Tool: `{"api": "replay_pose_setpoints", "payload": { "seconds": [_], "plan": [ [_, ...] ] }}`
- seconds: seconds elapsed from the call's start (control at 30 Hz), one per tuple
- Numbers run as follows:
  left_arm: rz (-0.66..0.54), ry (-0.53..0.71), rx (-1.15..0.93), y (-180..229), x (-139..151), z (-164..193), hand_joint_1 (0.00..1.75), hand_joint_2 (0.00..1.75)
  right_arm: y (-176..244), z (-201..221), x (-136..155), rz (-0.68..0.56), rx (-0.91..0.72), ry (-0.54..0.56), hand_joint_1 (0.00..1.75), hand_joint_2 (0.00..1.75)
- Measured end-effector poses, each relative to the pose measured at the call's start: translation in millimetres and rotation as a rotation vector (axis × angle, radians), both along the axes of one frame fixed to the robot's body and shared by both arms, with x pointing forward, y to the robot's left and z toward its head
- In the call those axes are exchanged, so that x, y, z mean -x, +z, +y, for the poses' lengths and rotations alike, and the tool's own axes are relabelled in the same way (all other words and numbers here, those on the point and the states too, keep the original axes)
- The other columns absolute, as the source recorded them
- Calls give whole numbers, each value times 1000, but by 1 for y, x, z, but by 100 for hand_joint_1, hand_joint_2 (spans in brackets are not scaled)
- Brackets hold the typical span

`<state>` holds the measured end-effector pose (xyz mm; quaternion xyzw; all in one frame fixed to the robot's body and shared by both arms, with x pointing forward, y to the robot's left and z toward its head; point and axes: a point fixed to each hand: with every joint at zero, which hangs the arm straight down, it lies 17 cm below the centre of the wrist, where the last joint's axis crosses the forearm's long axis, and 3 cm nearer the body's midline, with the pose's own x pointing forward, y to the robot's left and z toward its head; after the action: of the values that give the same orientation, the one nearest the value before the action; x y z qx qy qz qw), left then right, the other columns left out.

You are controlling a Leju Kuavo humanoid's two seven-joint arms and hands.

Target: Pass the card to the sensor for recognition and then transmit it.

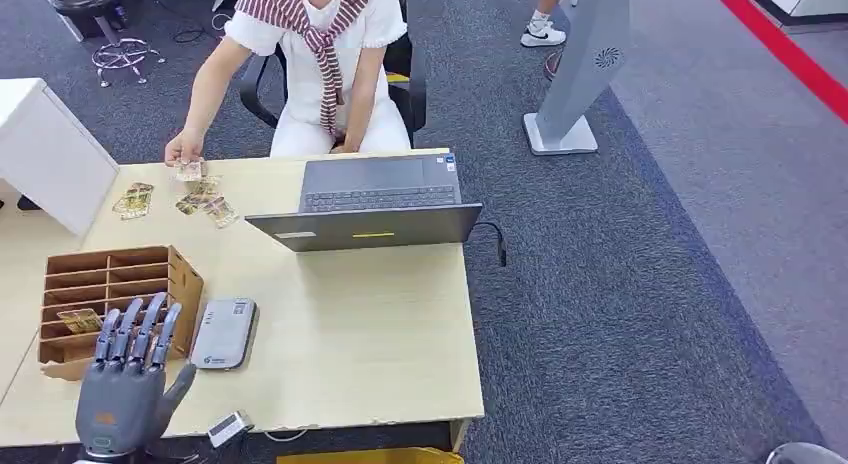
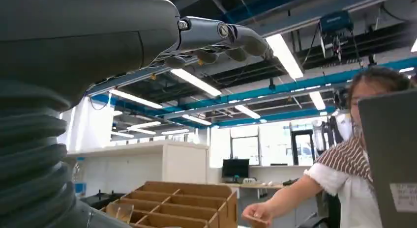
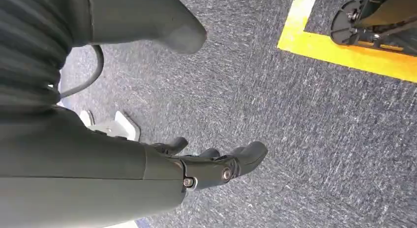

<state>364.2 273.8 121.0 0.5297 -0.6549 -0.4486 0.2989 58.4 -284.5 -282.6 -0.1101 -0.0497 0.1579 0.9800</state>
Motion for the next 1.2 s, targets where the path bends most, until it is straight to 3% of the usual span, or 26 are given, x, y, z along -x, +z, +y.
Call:
{"api": "replay_pose_setpoints", "payload": {
  "seconds": [0.4, 0.67, 1.2],
  "plan": [
    [125, 87, -7, -52, -5, 28, 0, 175, 0, 0, 0, 0, 2, 18, 0, 175],
    [209, 225, 36, -83, -16, 67, 0, 175, 0, 1, 0, 0, -3, 38, 0, 175],
    [218, 366, 97, -76, -35, 131, 0, 175, 0, -3, -1, 0, 1, 58, 0, 175]
  ]
}}
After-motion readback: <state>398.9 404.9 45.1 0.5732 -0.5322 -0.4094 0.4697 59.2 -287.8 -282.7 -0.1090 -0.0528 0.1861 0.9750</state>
